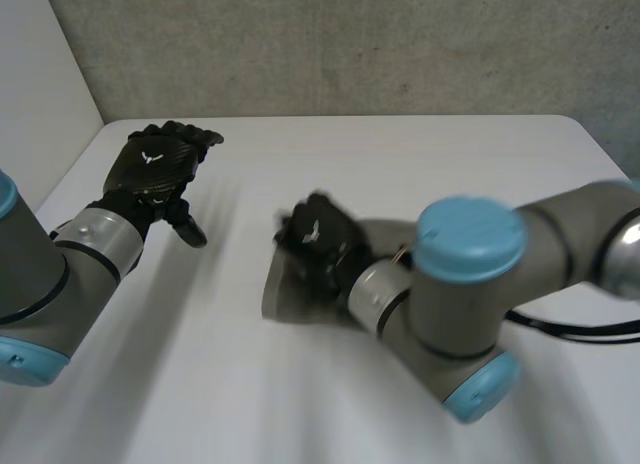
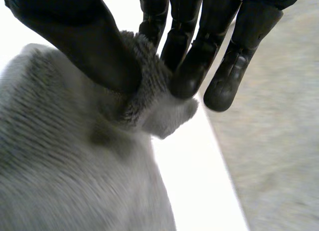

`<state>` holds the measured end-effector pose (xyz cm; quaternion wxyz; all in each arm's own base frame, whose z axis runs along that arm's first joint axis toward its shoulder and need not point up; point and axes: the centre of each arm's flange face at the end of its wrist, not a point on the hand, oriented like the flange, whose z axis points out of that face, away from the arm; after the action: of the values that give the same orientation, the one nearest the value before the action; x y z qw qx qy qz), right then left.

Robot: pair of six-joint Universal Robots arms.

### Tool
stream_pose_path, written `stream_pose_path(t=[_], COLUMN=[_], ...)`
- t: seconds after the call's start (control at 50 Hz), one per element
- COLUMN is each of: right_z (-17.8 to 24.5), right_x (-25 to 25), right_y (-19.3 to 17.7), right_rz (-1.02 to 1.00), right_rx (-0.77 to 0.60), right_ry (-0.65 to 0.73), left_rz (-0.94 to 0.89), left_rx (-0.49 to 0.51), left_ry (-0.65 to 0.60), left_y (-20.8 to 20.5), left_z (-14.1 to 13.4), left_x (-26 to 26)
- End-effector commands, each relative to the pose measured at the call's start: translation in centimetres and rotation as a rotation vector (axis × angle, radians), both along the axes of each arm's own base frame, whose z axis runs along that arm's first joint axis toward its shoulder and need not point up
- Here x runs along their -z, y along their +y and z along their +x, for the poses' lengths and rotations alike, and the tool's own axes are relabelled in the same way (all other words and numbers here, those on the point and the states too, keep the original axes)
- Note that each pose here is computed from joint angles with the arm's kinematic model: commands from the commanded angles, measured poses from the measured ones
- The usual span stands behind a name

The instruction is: Fold the towel.

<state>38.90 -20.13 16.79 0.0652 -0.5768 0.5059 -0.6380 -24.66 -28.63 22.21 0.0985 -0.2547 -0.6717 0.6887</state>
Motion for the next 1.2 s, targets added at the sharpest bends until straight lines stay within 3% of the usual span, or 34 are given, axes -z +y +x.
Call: stream_pose_path(t=[0.02, 0.1, 0.22, 0.42, 0.58, 0.86, 1.0, 1.08, 1.12, 1.16, 1.2], right_z=[-0.7, -2.8, -6.3, -14.5, -16.0, -16.1, -15.9, -13.4, -9.4, -7.5, -5.5], right_x=[2.3, -2.3, -4.1, 0.1, 2.4, 3.7, 0.2, -1.4, -2.6, -2.4, -1.9], right_y=[0.1, 0.0, -0.8, -2.5, -3.2, -4.3, -5.9, -5.1, -3.1, -2.2, -1.1], right_rz=[0.066, 0.052, 0.127, 0.371, 0.456, 0.429, 0.178, 0.058, -0.052, -0.09, -0.118], right_rx=[0.012, 0.049, 0.136, 0.408, 0.432, 0.475, 0.545, 0.461, 0.314, 0.249, 0.177], right_ry=[0.068, -0.027, -0.114, -0.119, -0.098, -0.095, -0.069, -0.017, 0.013, 0.042, 0.071], left_rz=[0.012, 0.001, -0.018, 0.033, 0.101, 0.128, 0.129, 0.085, 0.068, 0.054, 0.031], left_rx=[0.026, 0.04, 0.088, 0.217, 0.236, 0.122, 0.117, 0.101, 0.08, 0.051, -0.04], left_ry=[-0.008, -0.006, 0.006, -0.029, -0.08, -0.211, -0.204, -0.149, -0.112, -0.068, 0.003], left_y=[0.1, 0.4, 1.4, 4.4, 5.9, 6.4, 7.0, 7.1, 6.8, 6.5, 5.2], left_z=[-1.1, -1.8, -3.8, -8.0, -10.0, -8.6, -8.2, -8.0, -7.7, -7.3, -5.9], left_x=[0.7, 0.5, -0.1, 2.8, 6.3, 8.7, 8.2, 5.6, 4.4, 3.1, 1.1])
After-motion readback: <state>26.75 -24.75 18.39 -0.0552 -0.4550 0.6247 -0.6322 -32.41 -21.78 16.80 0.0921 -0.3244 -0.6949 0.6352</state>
